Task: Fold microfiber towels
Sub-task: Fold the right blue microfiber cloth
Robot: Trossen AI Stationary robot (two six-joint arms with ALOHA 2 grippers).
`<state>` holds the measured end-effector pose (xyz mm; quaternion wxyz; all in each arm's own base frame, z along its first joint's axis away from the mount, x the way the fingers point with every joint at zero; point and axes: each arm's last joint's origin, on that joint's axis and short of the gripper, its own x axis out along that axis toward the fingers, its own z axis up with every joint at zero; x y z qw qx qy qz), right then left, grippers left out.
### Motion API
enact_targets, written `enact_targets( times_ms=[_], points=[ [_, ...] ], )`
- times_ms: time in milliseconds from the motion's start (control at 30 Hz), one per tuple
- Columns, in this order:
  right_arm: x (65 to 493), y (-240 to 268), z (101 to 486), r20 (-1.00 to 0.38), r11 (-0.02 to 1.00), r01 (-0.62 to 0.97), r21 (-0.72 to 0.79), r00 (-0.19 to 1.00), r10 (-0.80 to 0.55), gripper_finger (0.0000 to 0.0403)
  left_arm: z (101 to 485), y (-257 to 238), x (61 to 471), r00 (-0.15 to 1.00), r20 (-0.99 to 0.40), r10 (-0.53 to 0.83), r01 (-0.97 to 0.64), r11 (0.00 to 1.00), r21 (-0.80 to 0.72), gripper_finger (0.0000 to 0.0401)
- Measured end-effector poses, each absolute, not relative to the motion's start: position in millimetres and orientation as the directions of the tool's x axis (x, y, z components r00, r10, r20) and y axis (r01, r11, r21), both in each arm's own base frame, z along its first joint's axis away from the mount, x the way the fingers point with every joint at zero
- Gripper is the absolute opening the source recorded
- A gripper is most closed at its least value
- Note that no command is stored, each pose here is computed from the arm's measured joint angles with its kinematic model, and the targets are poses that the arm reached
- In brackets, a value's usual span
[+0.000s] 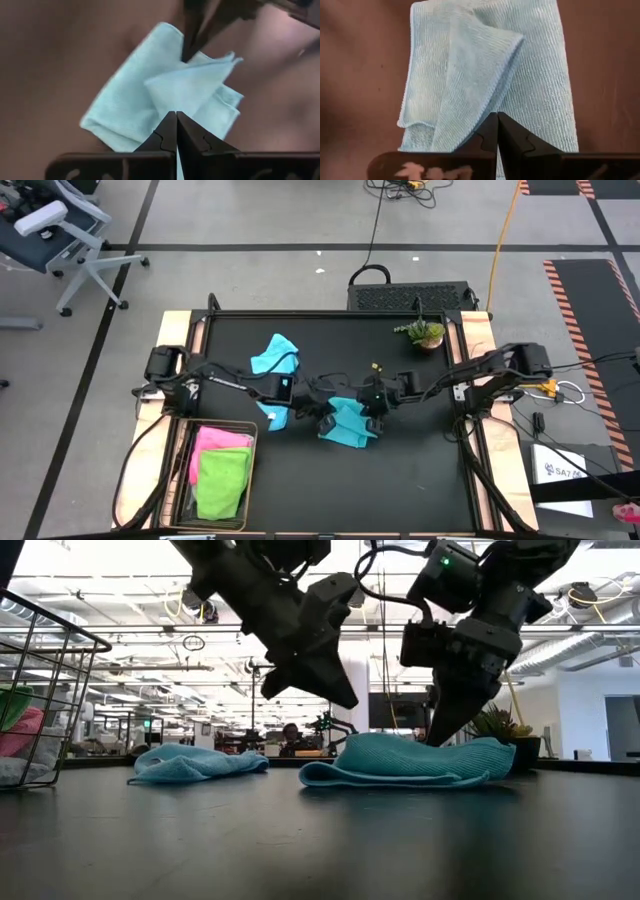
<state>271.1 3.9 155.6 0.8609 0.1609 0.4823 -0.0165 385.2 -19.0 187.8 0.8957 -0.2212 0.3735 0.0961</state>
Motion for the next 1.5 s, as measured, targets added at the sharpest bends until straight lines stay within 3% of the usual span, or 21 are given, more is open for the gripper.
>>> enact_targets(
  times_ms=[600, 1233, 1367, 1500],
  points=[
    [244.2, 21.9, 213.1, -0.728, 0.906, 0.238, 0.351, 0.678, 0.104, 0.0000, 161.2, 8.4, 399.1, 0.712, -0.702, -0.011, -0.323, 0.882, -0.342, 0.0002],
    [240.9, 24.8, 216.5, -0.724, 0.911, 0.236, 0.338, 0.684, 0.091, 0.0000, 144.0, -3.1, 405.4, 0.706, -0.701, 0.097, -0.364, 0.899, -0.243, 0.0001],
    [240.6, 24.7, 216.3, -0.726, 0.912, 0.238, 0.334, 0.682, 0.088, 0.0000, 144.2, -7.3, 407.6, 0.725, -0.685, 0.066, -0.351, 0.892, -0.285, 0.0001],
    [239.7, 24.6, 215.4, -0.735, 0.913, 0.242, 0.329, 0.672, 0.086, 0.0000, 148.1, -21.6, 411.1, 0.763, -0.644, -0.058, -0.233, 0.905, -0.357, 0.0000]
  ],
)
